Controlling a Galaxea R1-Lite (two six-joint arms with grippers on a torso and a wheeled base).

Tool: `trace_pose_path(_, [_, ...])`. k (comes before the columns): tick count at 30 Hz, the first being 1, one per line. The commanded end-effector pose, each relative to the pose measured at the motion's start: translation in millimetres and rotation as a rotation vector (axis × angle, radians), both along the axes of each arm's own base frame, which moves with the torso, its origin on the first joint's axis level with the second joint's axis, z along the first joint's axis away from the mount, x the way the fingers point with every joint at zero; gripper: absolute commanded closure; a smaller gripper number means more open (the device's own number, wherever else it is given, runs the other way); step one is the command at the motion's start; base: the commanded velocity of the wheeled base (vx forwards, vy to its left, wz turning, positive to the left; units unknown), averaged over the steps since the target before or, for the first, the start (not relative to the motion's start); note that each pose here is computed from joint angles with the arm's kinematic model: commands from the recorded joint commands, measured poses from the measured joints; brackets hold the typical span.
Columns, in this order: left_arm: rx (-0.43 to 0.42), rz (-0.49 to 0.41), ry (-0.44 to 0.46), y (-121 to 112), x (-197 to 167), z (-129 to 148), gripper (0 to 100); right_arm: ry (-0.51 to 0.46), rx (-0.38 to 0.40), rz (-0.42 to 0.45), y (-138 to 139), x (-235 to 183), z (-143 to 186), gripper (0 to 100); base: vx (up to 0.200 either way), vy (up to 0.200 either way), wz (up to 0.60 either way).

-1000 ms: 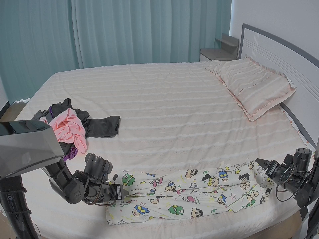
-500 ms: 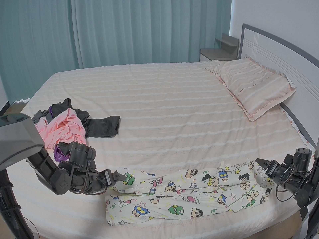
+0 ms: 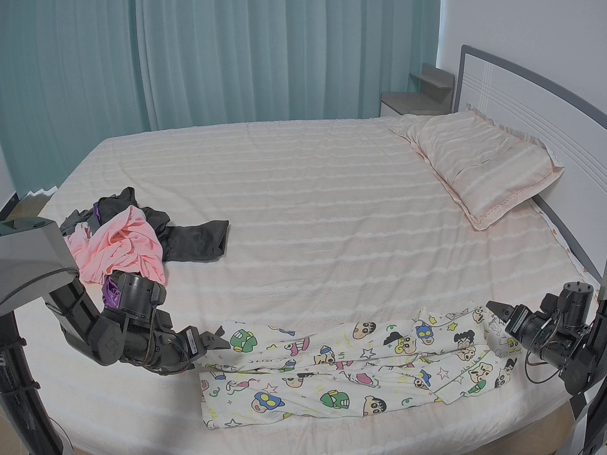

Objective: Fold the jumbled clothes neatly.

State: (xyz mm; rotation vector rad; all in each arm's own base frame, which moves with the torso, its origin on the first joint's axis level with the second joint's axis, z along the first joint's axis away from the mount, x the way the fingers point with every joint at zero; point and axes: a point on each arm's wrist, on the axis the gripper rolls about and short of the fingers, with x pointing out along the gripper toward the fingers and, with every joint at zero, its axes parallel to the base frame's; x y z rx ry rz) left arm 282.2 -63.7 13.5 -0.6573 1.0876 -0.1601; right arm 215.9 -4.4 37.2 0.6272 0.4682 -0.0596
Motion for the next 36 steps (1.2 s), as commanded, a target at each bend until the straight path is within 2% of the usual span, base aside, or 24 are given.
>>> trace_pose_path(1, [0.007,0.018,0.001,8,1,1,0,0.019,0.001,0.000,0,-4,-2,0,0.000,0.000,0.00])
trace_pose_path(6, [-0.012,0.056,-0.033,21,8,8,0,0.022,0.001,0.000,0,-4,-3,0,0.000,0.000,0.00])
trace_pose_path(11, [-0.009,0.061,-0.056,20,16,10,0,0.022,0.001,0.000,0,-4,-3,0,0.000,0.000,0.00])
trace_pose_path(16, [-0.002,-0.001,-0.047,-2,25,0,0,0.022,0.001,0.000,0,-4,-3,0,0.000,0.000,0.00])
trace_pose_path(22, [0.112,0.009,-0.065,-27,37,-19,0,0.022,0.001,0.002,0,-4,-3,0,0.000,0.000,0.00])
trace_pose_path(33, [0.130,0.011,-0.094,-36,49,-21,0,0.020,0.001,0.002,0,-4,-2,0,0.000,0.000,0.00])
trace_pose_path(34, [0.137,0.019,-0.093,-35,49,-22,100,0.022,0.001,0.002,0,-4,-3,0,0.000,0.000,0.00])
trace_pose_path(36, [0.143,0.026,-0.091,-34,49,-22,100,0.022,0.001,0.002,0,-4,-3,0,0.000,0.000,0.00])
